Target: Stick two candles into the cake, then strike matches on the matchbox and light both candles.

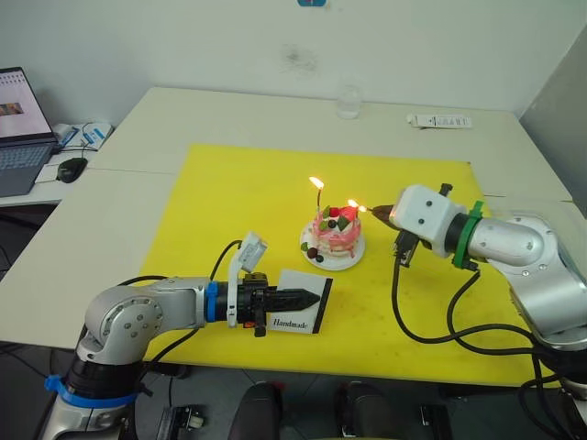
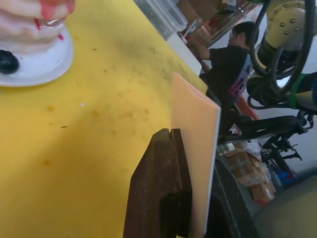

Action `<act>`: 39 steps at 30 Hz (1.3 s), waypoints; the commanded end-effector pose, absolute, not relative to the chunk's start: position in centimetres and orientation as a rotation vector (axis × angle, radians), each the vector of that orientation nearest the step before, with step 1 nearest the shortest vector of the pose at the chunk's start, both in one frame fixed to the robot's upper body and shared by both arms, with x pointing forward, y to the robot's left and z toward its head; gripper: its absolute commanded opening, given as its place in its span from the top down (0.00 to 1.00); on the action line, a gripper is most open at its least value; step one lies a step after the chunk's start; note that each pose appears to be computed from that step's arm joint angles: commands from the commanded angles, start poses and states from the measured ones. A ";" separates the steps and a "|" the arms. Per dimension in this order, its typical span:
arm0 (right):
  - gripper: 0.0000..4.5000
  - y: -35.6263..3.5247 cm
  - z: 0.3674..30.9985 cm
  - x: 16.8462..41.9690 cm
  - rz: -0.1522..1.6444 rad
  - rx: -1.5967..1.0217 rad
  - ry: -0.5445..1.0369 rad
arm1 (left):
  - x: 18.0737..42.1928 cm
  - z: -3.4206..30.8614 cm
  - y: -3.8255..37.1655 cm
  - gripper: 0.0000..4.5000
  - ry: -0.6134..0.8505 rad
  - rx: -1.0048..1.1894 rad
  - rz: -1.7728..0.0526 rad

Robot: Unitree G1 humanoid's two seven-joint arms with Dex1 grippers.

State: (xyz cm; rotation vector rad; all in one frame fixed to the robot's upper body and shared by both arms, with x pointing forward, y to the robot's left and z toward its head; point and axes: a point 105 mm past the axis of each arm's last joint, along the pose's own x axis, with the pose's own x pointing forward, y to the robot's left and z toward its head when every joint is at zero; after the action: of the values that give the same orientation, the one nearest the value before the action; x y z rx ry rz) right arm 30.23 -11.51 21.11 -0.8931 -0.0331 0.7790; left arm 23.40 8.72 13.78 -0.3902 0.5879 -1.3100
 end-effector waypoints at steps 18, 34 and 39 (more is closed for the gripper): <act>0.99 -36.1 18.6 28.2 -0.239 -0.399 0.285 | 22.1 14.1 3.9 1.00 0.563 -0.463 -1.481; 0.27 -39.3 17.4 28.6 -0.410 -0.196 0.274 | 22.8 13.5 2.9 1.00 0.558 -0.466 -1.407; 0.01 -38.2 20.6 27.6 -0.360 -0.272 0.157 | 23.5 13.3 2.8 1.00 0.559 -0.445 -1.354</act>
State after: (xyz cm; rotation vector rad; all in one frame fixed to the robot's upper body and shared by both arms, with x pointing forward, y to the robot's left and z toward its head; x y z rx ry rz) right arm 28.25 -38.52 16.87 -0.2071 0.2838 -0.3683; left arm 23.26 2.94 12.69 -0.4544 0.5906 -1.3598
